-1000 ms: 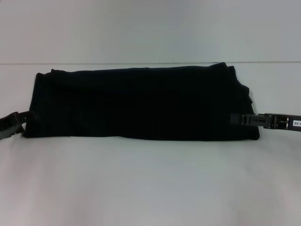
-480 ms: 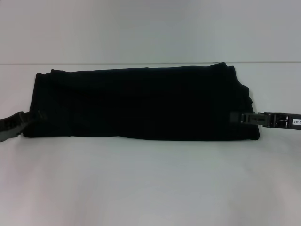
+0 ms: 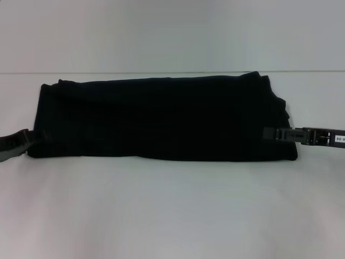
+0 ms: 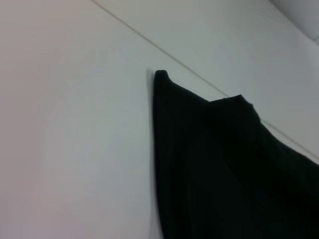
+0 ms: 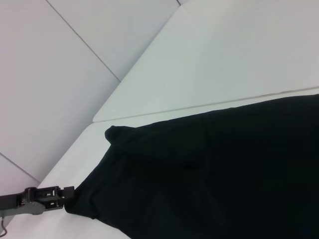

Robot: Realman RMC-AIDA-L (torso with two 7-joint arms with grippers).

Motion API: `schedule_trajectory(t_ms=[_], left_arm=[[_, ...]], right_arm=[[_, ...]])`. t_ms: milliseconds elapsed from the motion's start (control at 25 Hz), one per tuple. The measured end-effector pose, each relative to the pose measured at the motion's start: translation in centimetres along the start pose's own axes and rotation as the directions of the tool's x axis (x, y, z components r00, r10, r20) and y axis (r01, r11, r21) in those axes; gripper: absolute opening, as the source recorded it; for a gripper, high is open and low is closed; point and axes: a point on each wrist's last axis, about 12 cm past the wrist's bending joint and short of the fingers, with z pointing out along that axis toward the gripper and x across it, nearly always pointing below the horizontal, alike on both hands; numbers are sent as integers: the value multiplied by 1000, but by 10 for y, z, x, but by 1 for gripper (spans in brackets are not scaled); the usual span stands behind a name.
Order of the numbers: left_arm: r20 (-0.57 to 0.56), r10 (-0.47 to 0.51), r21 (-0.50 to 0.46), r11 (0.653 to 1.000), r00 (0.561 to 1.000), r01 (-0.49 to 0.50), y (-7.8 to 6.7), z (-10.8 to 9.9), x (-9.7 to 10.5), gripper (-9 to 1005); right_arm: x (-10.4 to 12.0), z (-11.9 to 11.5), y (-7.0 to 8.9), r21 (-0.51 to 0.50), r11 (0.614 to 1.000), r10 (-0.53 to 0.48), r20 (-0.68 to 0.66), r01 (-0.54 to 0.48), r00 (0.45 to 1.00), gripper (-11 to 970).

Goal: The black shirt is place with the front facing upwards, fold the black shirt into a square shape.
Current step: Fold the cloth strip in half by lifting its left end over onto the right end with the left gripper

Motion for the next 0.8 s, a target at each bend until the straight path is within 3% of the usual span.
schedule_trajectory(t_ms=[40, 240, 680, 800], left_arm=[[-6, 11, -10, 1000, 1000, -11, 1, 0, -1, 749], [0, 19, -24, 1000, 1000, -19, 2, 0, -3, 511], [0, 24, -28, 999, 1000, -24, 2, 0, -2, 262], [3, 24, -33, 999, 1000, -24, 3, 0, -2, 36]], right_arm=[[0, 0, 0, -1, 1000, 0, 0, 0, 1000, 941], [-1, 0, 1, -3, 1000, -5, 1, 5, 1000, 940], [-5, -3, -1, 12, 1000, 24, 2, -24, 1000, 940], [-16, -9, -3, 52, 997, 52, -17, -51, 998, 940]])
